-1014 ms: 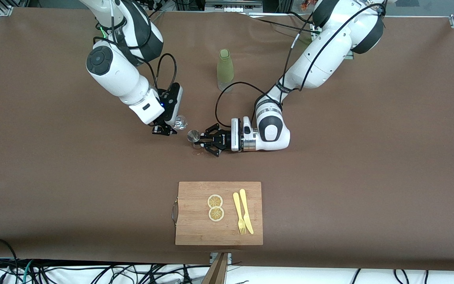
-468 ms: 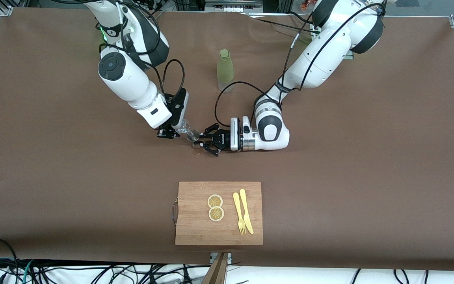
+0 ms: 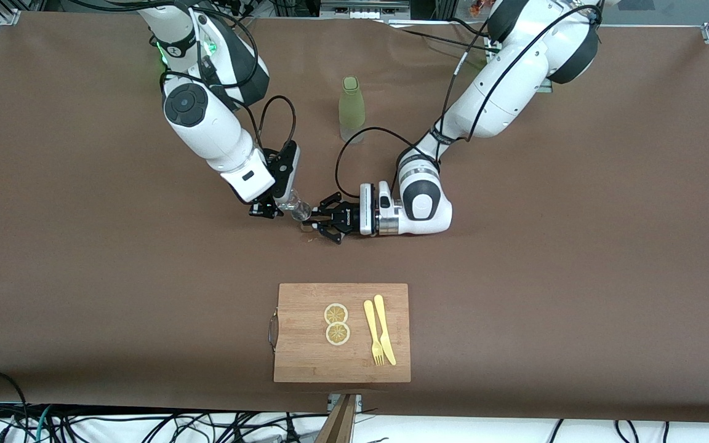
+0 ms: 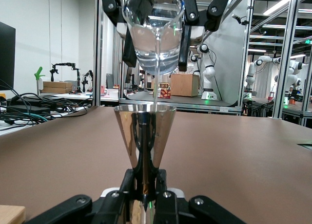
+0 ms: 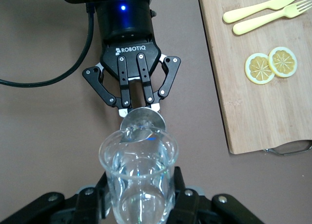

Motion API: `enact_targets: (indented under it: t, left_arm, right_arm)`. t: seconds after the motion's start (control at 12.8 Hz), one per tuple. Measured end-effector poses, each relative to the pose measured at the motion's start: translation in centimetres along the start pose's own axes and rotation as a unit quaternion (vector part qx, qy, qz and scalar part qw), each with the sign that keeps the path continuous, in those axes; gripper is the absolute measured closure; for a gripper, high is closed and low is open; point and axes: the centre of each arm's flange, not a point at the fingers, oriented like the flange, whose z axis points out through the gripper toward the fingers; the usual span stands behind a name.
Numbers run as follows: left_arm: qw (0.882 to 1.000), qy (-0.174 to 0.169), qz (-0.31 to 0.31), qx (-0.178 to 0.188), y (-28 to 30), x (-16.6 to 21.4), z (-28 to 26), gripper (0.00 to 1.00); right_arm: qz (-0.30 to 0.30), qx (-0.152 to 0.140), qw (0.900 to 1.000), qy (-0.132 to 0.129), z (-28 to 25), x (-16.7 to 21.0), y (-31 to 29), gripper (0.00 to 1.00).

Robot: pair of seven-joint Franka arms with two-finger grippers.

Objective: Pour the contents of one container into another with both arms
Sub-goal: 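Tilt the glass with the right gripper, pouring water into the jigger, then tip the glass upright with the right gripper while the left gripper withdraws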

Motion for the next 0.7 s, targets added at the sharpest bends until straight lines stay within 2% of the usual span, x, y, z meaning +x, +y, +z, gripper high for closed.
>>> enact_targets:
  t: [0.7]
  left_arm:
    - [1.0,-0.001,0.006,0.001,0.01,-0.09,-0.03,0.8]
  right_arm:
    - [0.001,-0.001,1.0,0.0,0.0,0.01,0.02,0.51]
